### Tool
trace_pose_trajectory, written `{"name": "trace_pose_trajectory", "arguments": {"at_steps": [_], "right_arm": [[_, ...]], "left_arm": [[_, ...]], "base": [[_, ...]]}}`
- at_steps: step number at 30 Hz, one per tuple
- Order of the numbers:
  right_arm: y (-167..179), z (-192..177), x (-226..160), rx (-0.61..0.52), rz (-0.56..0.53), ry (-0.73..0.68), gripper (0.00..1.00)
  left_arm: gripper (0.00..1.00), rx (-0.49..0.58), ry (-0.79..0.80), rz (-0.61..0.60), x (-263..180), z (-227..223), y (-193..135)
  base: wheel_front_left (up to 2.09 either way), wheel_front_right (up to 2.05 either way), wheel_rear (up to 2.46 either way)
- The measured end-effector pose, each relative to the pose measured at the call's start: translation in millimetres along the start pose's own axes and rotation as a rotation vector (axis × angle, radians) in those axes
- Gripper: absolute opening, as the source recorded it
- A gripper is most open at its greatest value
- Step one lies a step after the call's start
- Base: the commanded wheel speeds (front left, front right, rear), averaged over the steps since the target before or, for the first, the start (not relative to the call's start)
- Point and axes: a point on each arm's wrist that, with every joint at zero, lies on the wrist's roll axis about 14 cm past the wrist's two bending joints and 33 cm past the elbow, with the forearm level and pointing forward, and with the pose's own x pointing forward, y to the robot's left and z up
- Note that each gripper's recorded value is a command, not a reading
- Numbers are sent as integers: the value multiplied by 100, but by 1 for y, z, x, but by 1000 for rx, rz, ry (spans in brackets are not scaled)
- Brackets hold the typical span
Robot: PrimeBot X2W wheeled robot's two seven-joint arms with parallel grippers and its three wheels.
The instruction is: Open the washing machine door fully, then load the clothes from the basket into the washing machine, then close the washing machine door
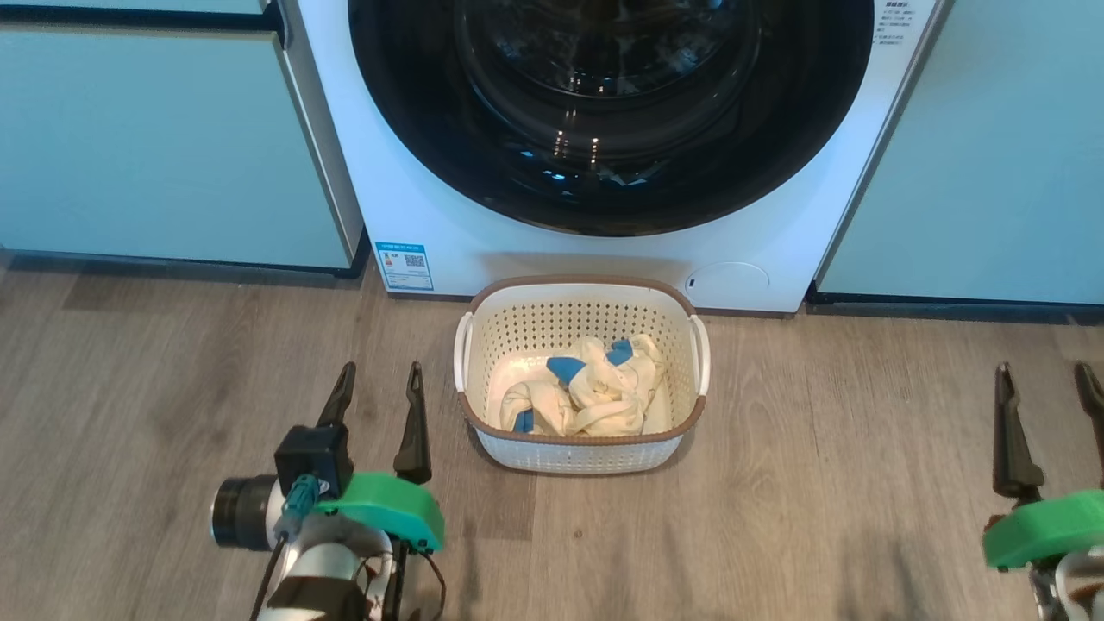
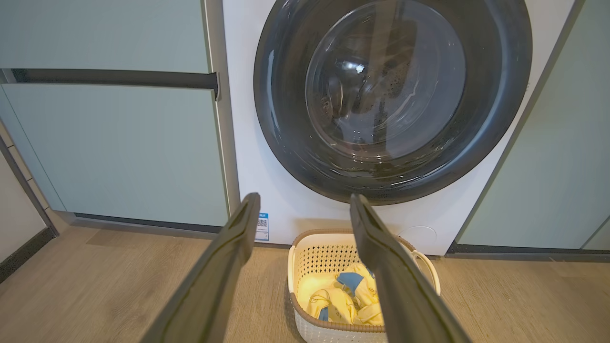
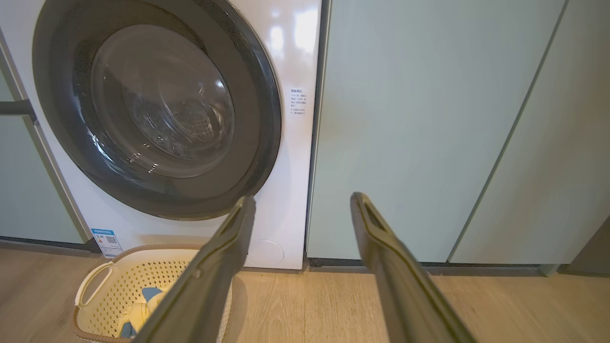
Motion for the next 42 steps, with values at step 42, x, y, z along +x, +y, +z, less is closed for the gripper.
{"name": "trace_pose_trajectory", "arguments": {"at_steps": [42], "right_arm": [[-4,-1,6,-1,-11,0,100]], "left_arm": [[100,8,2,-8,7,-1,-1]], "base": [[28,28,-57]]}}
